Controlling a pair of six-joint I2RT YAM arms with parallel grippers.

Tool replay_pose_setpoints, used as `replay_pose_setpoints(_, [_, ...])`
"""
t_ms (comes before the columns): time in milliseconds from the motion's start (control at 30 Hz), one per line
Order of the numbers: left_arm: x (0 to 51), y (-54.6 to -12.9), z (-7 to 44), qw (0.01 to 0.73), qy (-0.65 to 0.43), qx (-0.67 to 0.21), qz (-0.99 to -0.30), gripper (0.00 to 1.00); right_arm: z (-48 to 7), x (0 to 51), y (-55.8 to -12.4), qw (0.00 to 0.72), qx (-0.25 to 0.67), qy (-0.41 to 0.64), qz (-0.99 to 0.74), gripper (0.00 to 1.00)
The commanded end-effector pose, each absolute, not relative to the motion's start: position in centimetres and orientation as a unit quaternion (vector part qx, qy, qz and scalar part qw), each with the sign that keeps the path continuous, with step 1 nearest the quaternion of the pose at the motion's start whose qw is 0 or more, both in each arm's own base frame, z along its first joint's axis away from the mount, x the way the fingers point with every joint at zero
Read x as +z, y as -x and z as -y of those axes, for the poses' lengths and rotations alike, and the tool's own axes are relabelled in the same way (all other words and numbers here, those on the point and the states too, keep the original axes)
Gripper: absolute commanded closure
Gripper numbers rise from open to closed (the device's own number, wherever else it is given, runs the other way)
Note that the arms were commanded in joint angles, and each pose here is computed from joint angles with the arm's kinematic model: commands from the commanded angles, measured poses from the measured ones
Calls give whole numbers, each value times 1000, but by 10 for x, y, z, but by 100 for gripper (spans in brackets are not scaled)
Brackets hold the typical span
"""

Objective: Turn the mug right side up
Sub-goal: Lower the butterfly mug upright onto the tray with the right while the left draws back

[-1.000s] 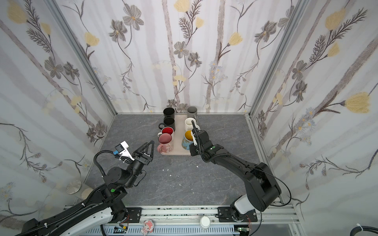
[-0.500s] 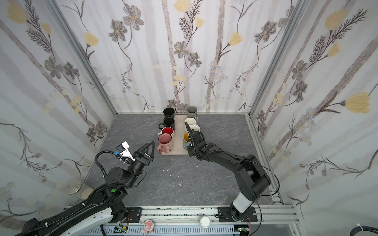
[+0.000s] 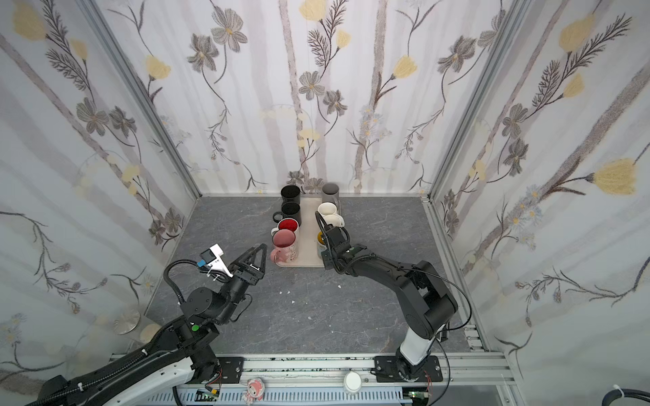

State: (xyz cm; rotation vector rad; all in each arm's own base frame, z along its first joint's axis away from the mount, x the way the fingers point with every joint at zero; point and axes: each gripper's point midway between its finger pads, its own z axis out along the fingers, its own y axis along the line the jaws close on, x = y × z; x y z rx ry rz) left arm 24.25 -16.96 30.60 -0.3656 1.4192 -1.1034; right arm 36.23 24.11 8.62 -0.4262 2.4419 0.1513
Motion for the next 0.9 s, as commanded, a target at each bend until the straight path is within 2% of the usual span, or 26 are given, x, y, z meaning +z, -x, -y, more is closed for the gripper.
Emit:
replay_pose_setpoints(0, [310, -242, 165, 610, 171, -483, -604, 0, -237, 91, -368, 334, 46, 148, -930, 100])
replay_pose_setpoints(667, [309, -241, 163, 611, 171, -483, -603, 0, -230, 92, -355, 327, 53, 139, -933, 100])
replay_pose_setpoints(867, [309, -240, 163, 611, 170, -483, -604, 0, -231, 99, -355, 336, 62, 132, -930, 77])
